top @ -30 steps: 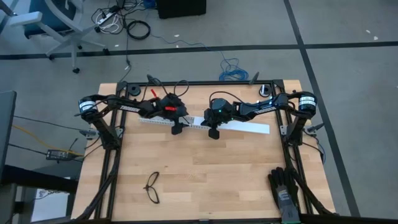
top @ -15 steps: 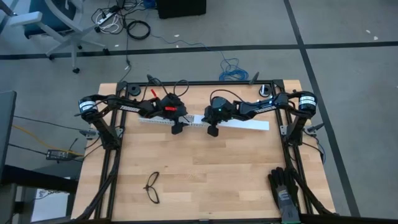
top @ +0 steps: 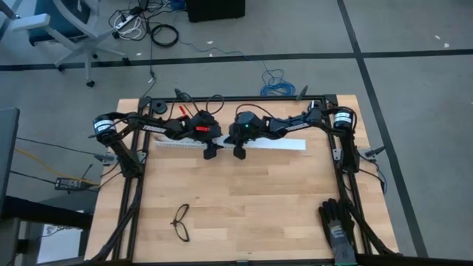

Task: Ziptie cables
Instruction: Close the white cable duct lid

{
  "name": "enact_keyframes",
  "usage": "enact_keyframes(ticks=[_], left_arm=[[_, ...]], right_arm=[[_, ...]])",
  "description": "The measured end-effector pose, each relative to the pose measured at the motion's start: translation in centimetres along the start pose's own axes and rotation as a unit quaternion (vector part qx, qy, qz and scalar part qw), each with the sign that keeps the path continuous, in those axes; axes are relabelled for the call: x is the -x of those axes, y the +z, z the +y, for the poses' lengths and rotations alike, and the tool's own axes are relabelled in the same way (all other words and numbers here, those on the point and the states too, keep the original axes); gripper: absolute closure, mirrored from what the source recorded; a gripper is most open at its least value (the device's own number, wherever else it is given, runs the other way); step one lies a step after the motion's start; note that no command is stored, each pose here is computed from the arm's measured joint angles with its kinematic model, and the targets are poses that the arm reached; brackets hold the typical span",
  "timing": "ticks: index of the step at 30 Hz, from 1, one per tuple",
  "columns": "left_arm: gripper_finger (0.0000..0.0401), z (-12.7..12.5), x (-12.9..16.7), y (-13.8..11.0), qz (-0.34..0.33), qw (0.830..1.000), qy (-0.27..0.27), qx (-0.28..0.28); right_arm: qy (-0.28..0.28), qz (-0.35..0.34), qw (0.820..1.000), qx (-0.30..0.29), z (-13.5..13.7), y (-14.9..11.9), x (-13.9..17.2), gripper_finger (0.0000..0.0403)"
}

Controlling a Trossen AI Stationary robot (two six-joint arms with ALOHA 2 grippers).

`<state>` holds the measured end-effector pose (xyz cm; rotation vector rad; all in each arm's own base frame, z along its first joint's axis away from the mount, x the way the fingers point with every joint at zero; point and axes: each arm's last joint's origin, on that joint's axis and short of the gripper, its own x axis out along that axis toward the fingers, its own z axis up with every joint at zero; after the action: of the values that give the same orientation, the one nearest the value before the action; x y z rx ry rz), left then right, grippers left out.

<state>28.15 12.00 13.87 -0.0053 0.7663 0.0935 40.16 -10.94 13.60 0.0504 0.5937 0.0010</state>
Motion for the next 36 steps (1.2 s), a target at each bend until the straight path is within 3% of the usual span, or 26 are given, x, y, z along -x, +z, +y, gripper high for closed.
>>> enact_keyframes(ticks=[16,23,30,36], left_arm=[[0.0121,0.2,1.5,1.2,-0.027,0.999,0.035,-0.006],[0.0121,0.1,2.0,0.2,0.029,0.999,0.028,-0.014],[0.0121,0.6,3.9,0.8,0.018,0.999,0.048,-0.01],[0.0121,1.1,4.2,-0.6,0.053,0.997,0.048,0.009]], right_arm=[[0.012,-0.032,0.999,0.019,0.0,2.0,1.9,0.0403],[0.012,-0.026,0.999,0.018,0.0,1.9,1.9,0.0403],[0.012,-0.021,1.0,0.016,0.0,1.8,1.9,0.0403],[0.013,-0.017,1.0,0.015,0.0,1.8,1.9,0.0403]])
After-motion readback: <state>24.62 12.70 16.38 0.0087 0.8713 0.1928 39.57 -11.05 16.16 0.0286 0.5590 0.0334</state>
